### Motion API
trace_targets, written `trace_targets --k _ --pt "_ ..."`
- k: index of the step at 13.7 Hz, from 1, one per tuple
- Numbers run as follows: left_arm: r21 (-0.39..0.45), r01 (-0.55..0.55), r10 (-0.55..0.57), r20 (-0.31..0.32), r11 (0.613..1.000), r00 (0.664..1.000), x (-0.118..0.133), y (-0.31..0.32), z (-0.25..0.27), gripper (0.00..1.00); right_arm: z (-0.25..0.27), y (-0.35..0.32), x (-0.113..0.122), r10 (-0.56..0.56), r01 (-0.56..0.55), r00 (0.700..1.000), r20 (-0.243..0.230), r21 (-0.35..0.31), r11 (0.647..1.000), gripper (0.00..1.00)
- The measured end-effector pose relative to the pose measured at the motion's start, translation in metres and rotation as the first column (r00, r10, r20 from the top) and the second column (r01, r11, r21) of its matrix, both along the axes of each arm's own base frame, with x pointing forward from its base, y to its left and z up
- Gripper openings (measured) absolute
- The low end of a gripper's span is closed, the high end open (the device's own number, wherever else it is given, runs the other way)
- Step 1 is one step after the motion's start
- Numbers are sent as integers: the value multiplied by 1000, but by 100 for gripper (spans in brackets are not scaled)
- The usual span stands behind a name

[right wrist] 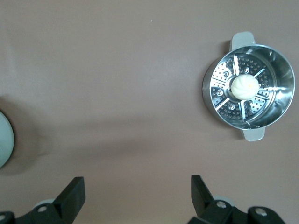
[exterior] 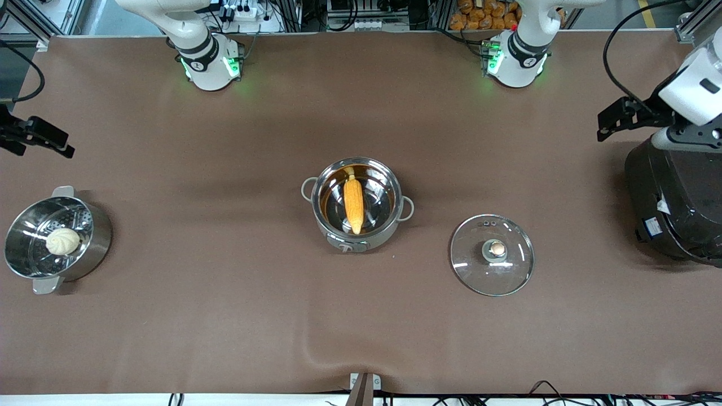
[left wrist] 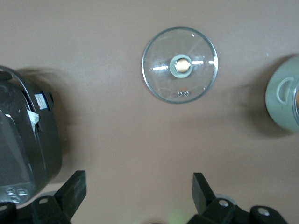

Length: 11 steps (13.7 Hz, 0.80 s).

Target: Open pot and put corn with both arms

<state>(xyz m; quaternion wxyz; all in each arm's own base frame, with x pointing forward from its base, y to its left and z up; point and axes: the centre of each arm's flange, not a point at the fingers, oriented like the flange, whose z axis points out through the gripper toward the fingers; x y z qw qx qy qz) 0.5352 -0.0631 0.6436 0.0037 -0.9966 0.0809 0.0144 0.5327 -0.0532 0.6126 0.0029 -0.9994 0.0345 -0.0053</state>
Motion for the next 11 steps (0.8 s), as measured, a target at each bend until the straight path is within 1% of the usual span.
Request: trace_targets --k 2,3,6,8,11 --pt "1 25 -25 -6 1000 1000 -3 -6 5 100 -7 3 -3 6 -6 1000 -1 -3 1000 100" --pt "1 28 -28 -7 1000 1000 -3 -7 6 100 -5 5 -2 8 -8 1000 6 -6 1000 100" --pt "1 28 -28 -8 1000 1000 -3 -8 5 100 17 5 1 6 -5 998 54 -15 1000 100" --pt "0 31 -31 -2 1000 1000 -3 -9 8 100 25 4 7 1 0 998 70 -19 1000 100" --pt "0 31 -31 4 1000 1000 -3 -9 11 100 23 5 14 -1 2 999 40 -22 1000 100"
